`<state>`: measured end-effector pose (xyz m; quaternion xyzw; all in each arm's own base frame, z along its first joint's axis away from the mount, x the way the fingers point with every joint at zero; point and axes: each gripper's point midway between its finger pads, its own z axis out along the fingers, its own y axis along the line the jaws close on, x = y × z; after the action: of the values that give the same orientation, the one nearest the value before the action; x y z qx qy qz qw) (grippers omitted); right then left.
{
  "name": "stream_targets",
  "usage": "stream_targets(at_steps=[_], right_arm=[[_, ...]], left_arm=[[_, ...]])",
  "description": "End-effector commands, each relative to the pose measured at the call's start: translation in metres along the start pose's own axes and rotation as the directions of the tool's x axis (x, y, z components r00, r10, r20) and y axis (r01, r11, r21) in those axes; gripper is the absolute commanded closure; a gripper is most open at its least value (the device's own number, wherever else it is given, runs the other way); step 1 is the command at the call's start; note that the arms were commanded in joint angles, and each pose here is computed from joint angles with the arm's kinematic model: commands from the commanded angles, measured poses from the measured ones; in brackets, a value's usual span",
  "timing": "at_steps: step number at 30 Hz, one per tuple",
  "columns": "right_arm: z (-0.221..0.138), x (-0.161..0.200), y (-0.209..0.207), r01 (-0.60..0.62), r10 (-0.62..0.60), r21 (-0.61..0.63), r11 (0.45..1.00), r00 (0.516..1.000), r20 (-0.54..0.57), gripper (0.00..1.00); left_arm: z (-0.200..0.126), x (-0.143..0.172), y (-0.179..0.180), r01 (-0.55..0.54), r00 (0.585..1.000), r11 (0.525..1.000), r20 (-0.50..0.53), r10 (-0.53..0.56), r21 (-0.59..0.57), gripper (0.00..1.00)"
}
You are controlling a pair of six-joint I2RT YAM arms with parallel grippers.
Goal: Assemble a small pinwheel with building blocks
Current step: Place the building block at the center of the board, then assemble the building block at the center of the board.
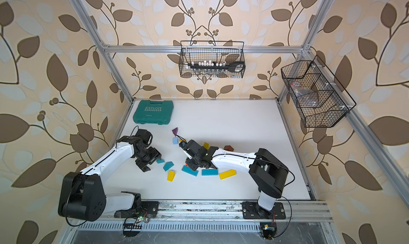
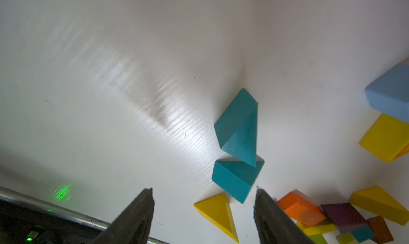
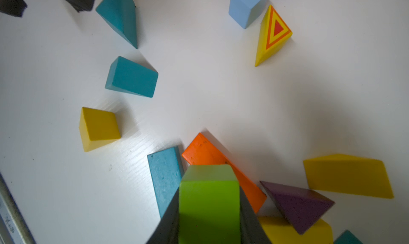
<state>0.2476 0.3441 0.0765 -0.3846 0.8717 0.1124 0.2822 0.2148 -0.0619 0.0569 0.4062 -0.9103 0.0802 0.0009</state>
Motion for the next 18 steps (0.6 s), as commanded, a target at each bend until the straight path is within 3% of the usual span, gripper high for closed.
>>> stream_targets(at_steps=[1,11,18], right_arm=[[-0.011,0.007,-0.011,-0.009,0.008,0.052,0.999,1.000,0.024,0.76],[-0.030,0.026,-0.039,-0.019,0.014,0.116,0.993,0.999,0.042,0.74],[-0.038,0.042,-0.086,-0.181,0.179,0.180,0.967,0.983,0.030,0.79]], left_arm=[[0.002,-0.008,-0.007,0.038,0.999,0.999,0.027,-0.037,-0.024,0.29],[0.021,-0.016,-0.015,0.055,0.998,0.994,0.032,-0.052,-0.095,0.35],[0.022,-0.021,-0.026,0.052,0.998,0.995,0.039,-0.048,-0.090,0.35]])
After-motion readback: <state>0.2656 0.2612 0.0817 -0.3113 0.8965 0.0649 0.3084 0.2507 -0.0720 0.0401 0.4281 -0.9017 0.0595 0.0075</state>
